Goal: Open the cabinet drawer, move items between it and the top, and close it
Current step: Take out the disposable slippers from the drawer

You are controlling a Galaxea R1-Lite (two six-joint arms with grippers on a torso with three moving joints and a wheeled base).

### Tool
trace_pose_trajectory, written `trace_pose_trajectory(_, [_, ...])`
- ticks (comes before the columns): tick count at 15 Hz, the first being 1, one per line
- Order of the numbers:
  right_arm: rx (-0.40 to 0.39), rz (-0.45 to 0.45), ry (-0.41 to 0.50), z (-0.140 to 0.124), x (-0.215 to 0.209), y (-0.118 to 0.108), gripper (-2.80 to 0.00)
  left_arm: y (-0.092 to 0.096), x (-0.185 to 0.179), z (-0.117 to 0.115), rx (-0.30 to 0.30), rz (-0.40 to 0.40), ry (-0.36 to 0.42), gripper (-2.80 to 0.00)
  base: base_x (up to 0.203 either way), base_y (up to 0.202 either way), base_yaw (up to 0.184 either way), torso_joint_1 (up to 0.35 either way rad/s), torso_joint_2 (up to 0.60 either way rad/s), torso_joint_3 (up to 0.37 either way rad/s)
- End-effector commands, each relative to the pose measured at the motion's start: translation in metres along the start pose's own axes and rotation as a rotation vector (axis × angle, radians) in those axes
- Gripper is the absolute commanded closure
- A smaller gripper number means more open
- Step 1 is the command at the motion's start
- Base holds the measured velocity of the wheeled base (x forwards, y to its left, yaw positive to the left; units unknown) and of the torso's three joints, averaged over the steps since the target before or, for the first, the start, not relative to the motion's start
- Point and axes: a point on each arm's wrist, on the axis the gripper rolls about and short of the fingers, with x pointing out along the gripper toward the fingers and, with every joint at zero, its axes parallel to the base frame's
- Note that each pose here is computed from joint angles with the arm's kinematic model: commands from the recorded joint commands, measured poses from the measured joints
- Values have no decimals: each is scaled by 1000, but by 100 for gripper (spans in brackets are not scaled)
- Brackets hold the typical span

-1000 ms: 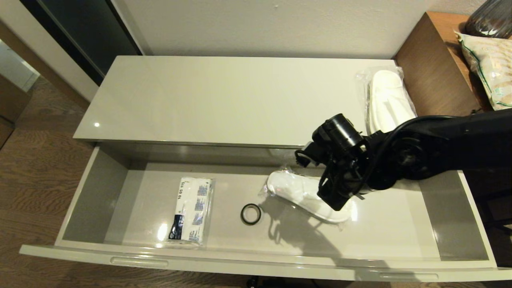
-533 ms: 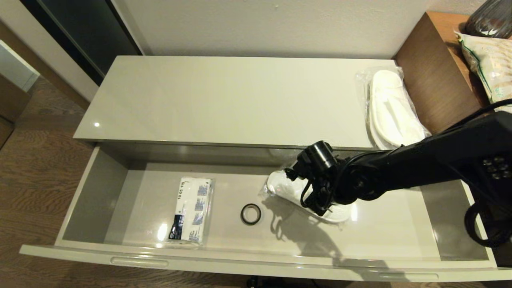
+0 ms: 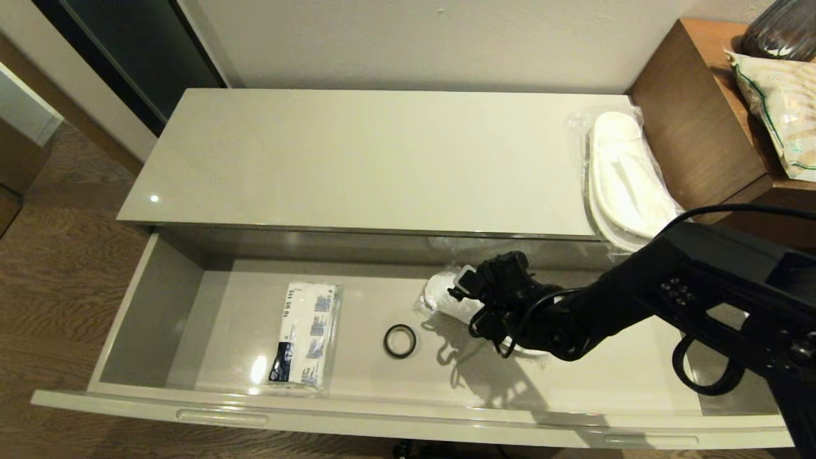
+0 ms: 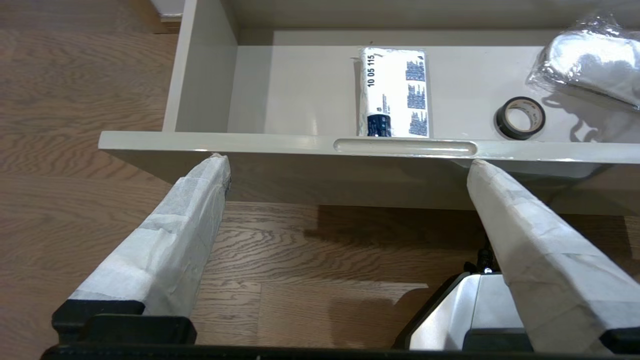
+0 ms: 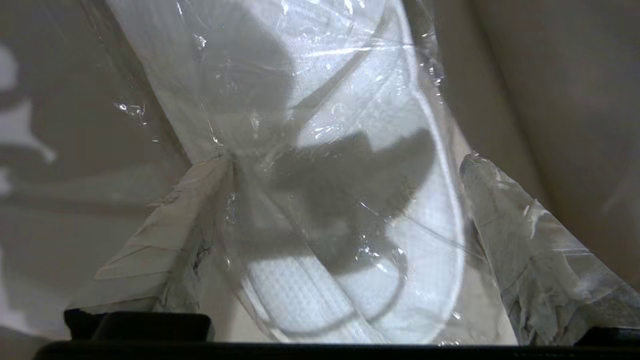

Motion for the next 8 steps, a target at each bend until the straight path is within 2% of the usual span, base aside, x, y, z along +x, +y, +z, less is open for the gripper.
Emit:
trace_pose_trajectory(1, [-14,9,21,-8,9,10,-280,0,0,0,1,0,2,-280,0,0,0,0,0,0])
trace_pose_trajectory(8, [-60,40,27,-22,11,18,-280,0,0,0,1,0,2,-280,0,0,0,0,0,0])
